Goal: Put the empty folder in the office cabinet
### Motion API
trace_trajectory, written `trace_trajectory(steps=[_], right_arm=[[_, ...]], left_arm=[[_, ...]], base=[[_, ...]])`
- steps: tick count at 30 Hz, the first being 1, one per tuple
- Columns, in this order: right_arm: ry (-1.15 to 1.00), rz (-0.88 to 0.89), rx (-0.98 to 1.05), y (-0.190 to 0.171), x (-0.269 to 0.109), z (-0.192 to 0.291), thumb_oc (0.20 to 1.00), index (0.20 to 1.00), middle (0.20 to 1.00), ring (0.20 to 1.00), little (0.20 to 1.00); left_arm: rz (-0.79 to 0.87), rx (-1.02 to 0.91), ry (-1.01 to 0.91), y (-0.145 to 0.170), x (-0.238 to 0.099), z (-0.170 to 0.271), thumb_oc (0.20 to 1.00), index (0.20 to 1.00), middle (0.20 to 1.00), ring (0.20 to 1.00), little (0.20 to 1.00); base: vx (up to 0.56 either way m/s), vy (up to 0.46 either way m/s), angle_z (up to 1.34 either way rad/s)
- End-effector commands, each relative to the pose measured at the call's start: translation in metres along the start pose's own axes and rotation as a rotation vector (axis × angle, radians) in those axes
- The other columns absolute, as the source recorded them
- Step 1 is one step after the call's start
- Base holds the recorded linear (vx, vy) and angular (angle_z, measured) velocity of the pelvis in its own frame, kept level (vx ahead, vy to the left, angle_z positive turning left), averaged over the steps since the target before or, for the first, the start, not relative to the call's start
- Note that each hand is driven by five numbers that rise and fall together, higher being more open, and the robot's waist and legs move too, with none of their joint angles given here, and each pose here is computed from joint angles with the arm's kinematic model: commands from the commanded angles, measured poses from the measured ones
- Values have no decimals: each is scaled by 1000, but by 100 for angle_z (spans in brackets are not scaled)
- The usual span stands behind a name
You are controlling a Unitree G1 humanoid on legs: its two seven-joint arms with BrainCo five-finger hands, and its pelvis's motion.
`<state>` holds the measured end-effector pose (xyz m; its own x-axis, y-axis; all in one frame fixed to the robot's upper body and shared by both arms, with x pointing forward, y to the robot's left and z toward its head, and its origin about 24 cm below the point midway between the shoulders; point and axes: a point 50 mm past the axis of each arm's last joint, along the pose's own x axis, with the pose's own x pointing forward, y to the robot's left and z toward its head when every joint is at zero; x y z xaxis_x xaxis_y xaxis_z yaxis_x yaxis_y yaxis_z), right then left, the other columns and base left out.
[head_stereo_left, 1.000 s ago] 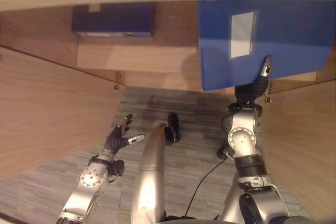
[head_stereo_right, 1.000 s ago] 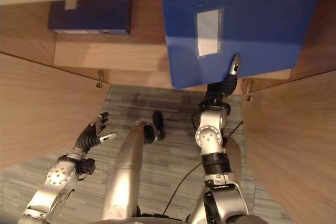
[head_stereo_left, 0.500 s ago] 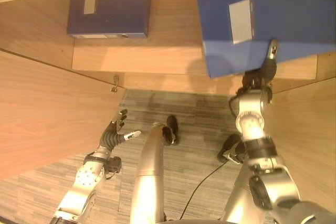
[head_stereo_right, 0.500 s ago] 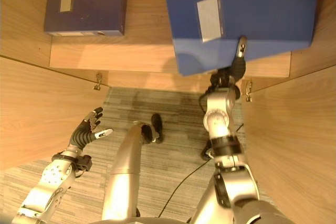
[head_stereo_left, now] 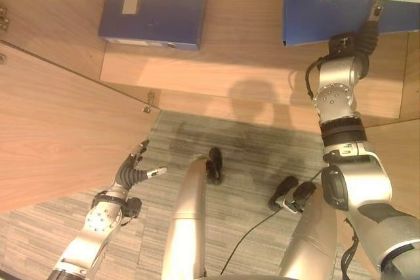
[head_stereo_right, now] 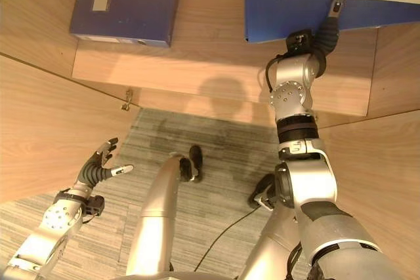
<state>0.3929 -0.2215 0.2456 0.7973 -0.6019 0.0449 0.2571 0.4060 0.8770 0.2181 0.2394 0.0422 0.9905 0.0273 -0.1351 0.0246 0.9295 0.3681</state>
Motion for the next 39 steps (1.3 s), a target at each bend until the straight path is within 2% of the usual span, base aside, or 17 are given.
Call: trace_trajectory(steps=[1,6,10,11,12,13,25,29,30,31,32,33,34,35,39], right_arm=[[-120,105,42,39,3,36,200,200,200,200,200],[-75,90,29,41,6,28,200,200,200,200,200],[-53,146,44,46,-1,20,200,200,200,200,200],[-51,147,44,45,-1,20,464,464,464,464,464],[-43,160,52,44,-2,18,934,934,934,934,934],[-37,169,53,43,-2,16,1000,1000,1000,1000,1000],[53,273,95,31,1,3,1000,1000,1000,1000,1000],[44,279,51,27,6,8,1000,1000,1000,1000,1000],[35,279,-36,23,11,13,1000,1000,1000,1000,1000],[34,280,-40,24,11,13,1000,1000,1000,1000,1000],[21,268,-187,15,19,20,1000,1000,1000,1000,1000],[17,270,-365,8,26,26,1000,1000,1000,1000,1000],[4,328,-669,4,32,35,1000,1000,1000,1000,1000],[5,384,-834,3,33,38,1000,1000,1000,1000,1000],[22,440,-966,-4,34,42,1000,1000,1000,1000,1000]], left_arm=[[18,40,-69,5,-1,13,1000,1000,1000,1000,1000],[20,39,-75,4,0,14,1000,1000,1000,1000,1000],[12,39,-78,3,0,15,1000,1000,1000,1000,1000],[12,39,-77,3,0,14,1000,1000,1000,1000,1000],[12,38,-82,3,0,15,1000,1000,1000,1000,1000],[8,38,-84,3,1,15,1000,1000,1000,1000,1000],[-28,23,-119,3,6,23,1000,1000,1000,1000,1000],[-30,16,-126,4,7,24,1000,1000,1000,1000,1000],[-27,17,-120,6,8,23,1000,1000,1000,1000,1000],[-29,14,-122,5,8,24,1000,1000,1000,1000,1000],[-30,16,-119,6,8,24,1000,1000,1000,1000,1000],[-31,29,-119,9,8,24,1000,1000,1000,1000,1000],[-28,55,-121,13,7,24,1000,1000,1000,1000,1000],[-28,73,-136,16,6,27,1000,1000,1000,1000,1000],[-34,95,-137,19,3,28,1000,1000,1000,1000,1000]], base=[[0,0,0],[0,0,0],[0,0,0],[0,0,0],[0,0,0],[0,0,0],[4,0,0],[0,0,0],[0,0,0],[0,0,0],[0,0,0],[0,0,0],[-33,-19,4],[-31,-19,1],[-5,-1,-1]])
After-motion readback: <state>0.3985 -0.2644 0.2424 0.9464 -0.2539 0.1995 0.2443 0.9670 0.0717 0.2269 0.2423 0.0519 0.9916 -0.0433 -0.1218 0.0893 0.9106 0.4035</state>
